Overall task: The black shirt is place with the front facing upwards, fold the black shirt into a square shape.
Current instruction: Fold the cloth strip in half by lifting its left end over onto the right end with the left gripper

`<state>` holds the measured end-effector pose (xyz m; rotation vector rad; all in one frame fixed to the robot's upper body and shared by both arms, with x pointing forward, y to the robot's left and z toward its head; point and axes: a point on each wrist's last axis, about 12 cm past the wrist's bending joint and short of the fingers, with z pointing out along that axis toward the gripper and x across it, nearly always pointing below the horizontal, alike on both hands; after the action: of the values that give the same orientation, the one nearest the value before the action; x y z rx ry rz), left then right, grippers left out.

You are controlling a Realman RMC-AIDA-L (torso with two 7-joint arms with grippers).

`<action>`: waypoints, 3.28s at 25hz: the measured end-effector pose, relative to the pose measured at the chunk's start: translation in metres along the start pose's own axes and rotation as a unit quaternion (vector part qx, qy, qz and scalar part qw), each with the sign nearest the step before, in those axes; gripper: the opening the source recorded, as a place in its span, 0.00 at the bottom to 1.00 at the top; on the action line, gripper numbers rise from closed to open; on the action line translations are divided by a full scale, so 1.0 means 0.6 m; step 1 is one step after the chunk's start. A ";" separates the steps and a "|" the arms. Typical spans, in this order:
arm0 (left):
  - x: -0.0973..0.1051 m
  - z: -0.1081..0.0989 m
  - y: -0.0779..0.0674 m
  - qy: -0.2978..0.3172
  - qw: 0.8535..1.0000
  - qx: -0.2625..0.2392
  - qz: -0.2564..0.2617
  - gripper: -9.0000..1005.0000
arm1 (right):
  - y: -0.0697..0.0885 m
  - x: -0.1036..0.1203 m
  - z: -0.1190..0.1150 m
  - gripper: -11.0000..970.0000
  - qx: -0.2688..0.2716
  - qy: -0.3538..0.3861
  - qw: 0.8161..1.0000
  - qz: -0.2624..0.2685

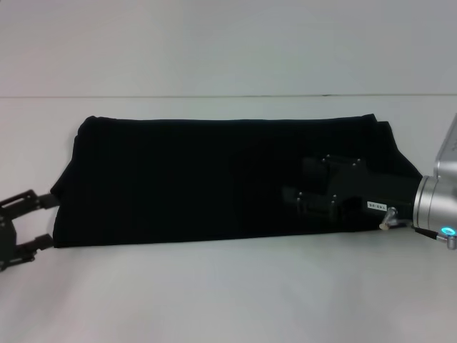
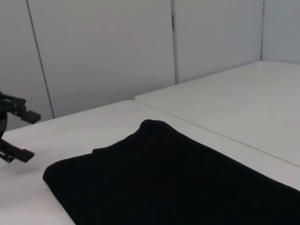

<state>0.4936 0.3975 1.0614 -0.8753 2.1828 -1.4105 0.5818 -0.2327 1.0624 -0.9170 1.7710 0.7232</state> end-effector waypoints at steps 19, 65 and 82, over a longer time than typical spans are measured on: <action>0.001 0.021 0.029 -0.028 0.997 -0.046 -0.047 0.84 | 0.007 0.015 0.001 0.80 0.002 0.004 1.000 -0.010; -0.027 0.110 -0.027 -0.013 0.995 -0.089 0.042 0.76 | 0.010 0.015 0.003 0.80 0.000 -0.003 1.000 -0.004; -0.032 0.110 -0.031 -0.014 0.993 -0.098 0.064 0.29 | 0.014 0.014 0.006 0.80 -0.010 0.003 1.000 -0.008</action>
<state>0.5541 0.3616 1.0508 -0.7990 2.3398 -1.1315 0.5746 -0.2277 1.0537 -0.9471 1.7622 0.7301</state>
